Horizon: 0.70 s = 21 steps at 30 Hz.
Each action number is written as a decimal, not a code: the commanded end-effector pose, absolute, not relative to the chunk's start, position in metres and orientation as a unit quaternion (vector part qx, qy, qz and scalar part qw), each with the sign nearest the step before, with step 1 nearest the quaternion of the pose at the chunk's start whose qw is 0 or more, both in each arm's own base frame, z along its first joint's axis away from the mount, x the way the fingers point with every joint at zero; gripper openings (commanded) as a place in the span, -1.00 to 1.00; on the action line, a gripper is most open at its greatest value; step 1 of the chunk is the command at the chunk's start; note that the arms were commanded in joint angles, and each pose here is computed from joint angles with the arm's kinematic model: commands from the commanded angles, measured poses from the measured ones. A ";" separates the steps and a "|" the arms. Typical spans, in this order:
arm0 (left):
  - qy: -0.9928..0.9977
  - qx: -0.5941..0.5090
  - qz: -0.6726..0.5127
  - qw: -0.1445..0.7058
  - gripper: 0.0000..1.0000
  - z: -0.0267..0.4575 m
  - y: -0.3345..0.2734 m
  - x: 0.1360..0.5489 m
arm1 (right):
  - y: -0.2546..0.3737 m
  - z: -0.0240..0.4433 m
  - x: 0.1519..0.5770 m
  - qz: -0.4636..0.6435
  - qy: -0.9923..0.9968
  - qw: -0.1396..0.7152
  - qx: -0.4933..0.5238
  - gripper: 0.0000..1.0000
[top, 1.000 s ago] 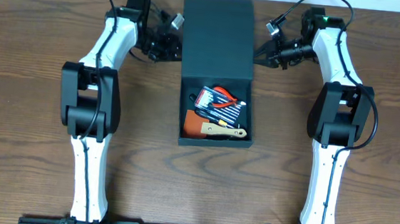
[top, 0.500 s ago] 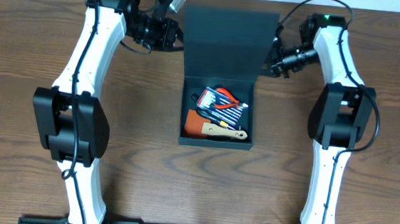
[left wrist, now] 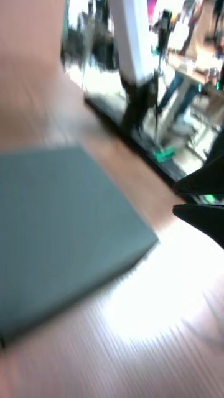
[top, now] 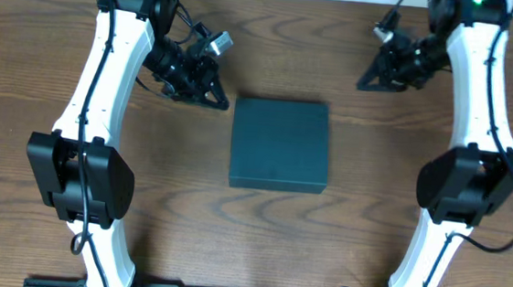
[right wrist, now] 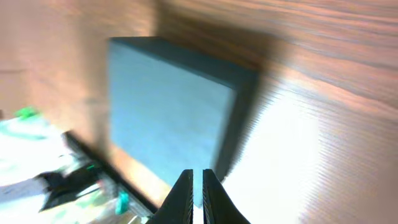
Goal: Pack container
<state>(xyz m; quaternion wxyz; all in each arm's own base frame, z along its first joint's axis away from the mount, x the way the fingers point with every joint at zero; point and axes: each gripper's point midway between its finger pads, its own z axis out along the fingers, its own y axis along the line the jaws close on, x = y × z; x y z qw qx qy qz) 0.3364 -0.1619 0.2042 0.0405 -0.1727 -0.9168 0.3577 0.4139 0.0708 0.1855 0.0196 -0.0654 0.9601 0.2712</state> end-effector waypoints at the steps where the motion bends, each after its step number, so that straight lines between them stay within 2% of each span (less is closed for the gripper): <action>1: -0.955 -0.162 0.242 0.056 -0.89 0.188 -0.125 0.335 | 0.033 0.186 0.412 0.167 0.985 0.024 -0.023 -0.88; 4: -0.975 -0.136 0.172 0.030 -0.89 0.179 -0.106 0.352 | 0.032 0.192 0.411 0.148 0.988 0.034 -0.030 -0.97; 9: -0.987 -0.143 0.074 -0.024 -0.89 0.185 -0.090 0.369 | 0.043 0.203 0.417 0.106 0.991 0.067 -0.048 -0.97; 15: -0.976 -0.193 0.059 -0.088 -0.89 0.203 -0.121 0.378 | 0.078 0.212 0.417 0.039 0.990 0.093 -0.100 -0.97; 21: -0.962 -0.245 0.056 -0.108 -0.89 0.202 -0.160 0.376 | 0.126 0.211 0.407 0.024 0.983 0.096 -0.157 -0.98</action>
